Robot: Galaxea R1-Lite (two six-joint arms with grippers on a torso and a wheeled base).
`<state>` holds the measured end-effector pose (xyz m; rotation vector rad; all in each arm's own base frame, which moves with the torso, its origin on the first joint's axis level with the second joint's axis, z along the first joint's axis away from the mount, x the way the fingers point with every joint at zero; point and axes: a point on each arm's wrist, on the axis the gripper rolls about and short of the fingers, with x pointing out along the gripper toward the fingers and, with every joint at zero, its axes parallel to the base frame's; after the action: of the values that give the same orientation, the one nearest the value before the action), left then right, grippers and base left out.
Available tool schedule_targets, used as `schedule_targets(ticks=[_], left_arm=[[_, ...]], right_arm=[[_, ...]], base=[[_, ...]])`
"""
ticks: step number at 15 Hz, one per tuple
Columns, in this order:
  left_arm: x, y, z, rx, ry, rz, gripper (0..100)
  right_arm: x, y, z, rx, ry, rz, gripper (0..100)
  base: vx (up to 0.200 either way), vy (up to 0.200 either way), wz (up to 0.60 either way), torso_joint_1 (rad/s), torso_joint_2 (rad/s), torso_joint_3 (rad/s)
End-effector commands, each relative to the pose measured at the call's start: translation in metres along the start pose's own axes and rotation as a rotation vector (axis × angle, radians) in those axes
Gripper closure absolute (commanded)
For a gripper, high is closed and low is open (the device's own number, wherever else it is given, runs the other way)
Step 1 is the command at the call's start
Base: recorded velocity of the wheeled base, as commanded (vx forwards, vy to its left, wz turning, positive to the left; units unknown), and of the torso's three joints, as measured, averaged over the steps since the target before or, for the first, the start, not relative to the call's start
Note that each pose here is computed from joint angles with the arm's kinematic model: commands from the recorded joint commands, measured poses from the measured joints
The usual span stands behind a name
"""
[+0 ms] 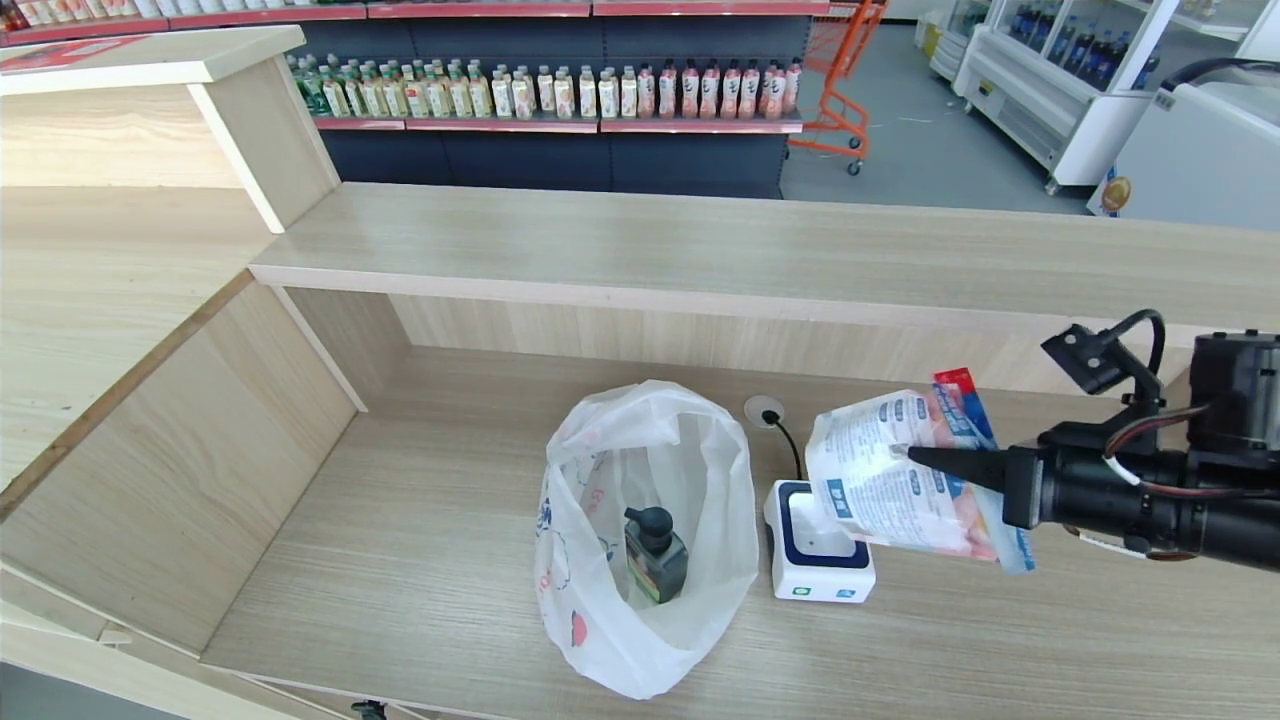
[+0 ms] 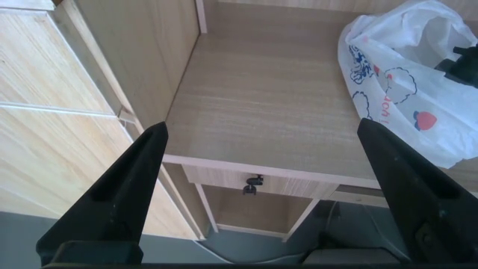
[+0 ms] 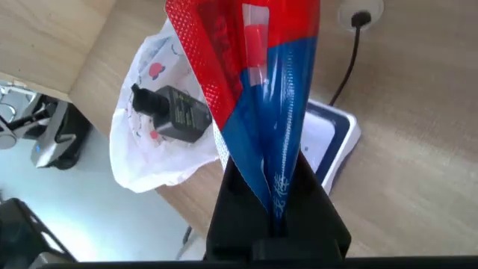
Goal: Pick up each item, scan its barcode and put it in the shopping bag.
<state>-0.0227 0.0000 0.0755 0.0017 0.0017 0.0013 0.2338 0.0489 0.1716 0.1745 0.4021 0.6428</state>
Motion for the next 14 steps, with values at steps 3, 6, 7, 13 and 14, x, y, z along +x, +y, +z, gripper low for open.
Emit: schedule_targets(ticks=[3, 6, 7, 13, 14], left_arm=[[0.000, 0.000, 0.000, 0.000, 0.000, 0.000, 0], [0.000, 0.000, 0.000, 0.000, 0.000, 0.000, 0], [0.000, 0.000, 0.000, -0.002, 0.000, 0.000, 0], [0.000, 0.000, 0.000, 0.000, 0.000, 0.000, 0], [0.000, 0.000, 0.000, -0.002, 0.000, 0.000, 0]], right_arm=[[-0.030, 0.018, 0.008, 0.084, -0.029, -0.001, 100], [-0.028, 0.021, 0.012, 0.114, -0.033, 0.012, 100], [-0.028, 0.021, 0.013, 0.129, -0.036, 0.014, 100], [-0.014, 0.013, 0.010, 0.153, 0.004, 0.003, 100], [-0.012, 0.014, 0.008, 0.155, 0.014, 0.007, 100]], base=[[0.000, 0.000, 0.00, 0.000, 0.00, 0.000], [0.000, 0.000, 0.00, 0.000, 0.00, 0.000], [0.000, 0.000, 0.00, 0.000, 0.00, 0.000], [0.000, 0.000, 0.00, 0.000, 0.00, 0.000], [0.000, 0.000, 0.00, 0.000, 0.00, 0.000]])
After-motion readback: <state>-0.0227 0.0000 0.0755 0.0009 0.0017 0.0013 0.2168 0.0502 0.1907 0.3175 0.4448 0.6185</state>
